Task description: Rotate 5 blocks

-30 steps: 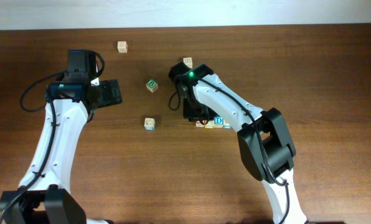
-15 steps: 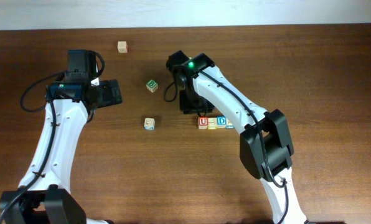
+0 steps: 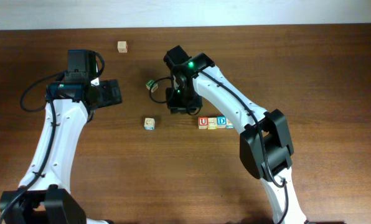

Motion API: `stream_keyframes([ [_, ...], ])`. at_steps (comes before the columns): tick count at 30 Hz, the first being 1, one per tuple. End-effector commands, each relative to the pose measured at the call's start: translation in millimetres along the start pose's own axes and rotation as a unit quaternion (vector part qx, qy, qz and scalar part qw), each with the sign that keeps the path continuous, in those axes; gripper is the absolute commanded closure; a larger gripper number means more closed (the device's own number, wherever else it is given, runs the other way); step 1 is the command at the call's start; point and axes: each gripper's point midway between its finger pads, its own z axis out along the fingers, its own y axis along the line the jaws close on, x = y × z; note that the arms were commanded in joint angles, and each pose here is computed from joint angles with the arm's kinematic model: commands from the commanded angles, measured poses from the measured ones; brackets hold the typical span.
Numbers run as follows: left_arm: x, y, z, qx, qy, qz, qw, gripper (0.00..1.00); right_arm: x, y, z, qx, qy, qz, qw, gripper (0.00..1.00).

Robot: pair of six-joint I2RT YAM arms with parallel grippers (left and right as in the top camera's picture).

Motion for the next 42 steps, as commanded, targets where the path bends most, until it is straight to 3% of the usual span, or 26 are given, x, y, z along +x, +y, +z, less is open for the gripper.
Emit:
stream_keyframes([
  [1,-5,4,-1,-0.006,-0.005,-0.010,1.000,0.01,1,15,-11,-0.020,-0.008,-0.020,1.000,0.69],
  [6,-5,4,-1,-0.006,-0.005,-0.010,1.000,0.01,-4,36,-7,-0.032,-0.032,-0.042,0.998,0.67],
  [11,-5,4,-1,-0.006,-0.005,-0.010,1.000,0.01,-14,55,1,-0.007,-0.086,-0.038,0.996,0.57],
  [17,-2,-8,-1,0.027,0.003,-0.009,1.000,0.01,-16,74,18,-0.015,-0.100,-0.043,0.994,0.52],
  [21,-19,1,-7,0.024,-0.024,0.013,0.999,0.01,-14,77,32,-0.014,-0.094,-0.041,0.995,0.51],
  [24,-29,28,-18,0.007,-0.024,-0.031,0.999,0.01,-13,75,41,-0.010,-0.088,-0.041,0.995,0.50],
  [28,-32,78,-25,-0.022,-0.023,-0.145,0.989,0.01,-11,75,51,-0.006,-0.082,-0.041,0.996,0.50],
  [35,-28,104,-24,-0.035,-0.019,-0.184,0.982,0.01,-2,72,75,0.023,-0.072,-0.039,0.996,0.51],
  [42,-28,104,-24,-0.035,-0.019,-0.184,0.982,0.01,3,64,78,0.043,-0.063,-0.036,0.996,0.65],
])
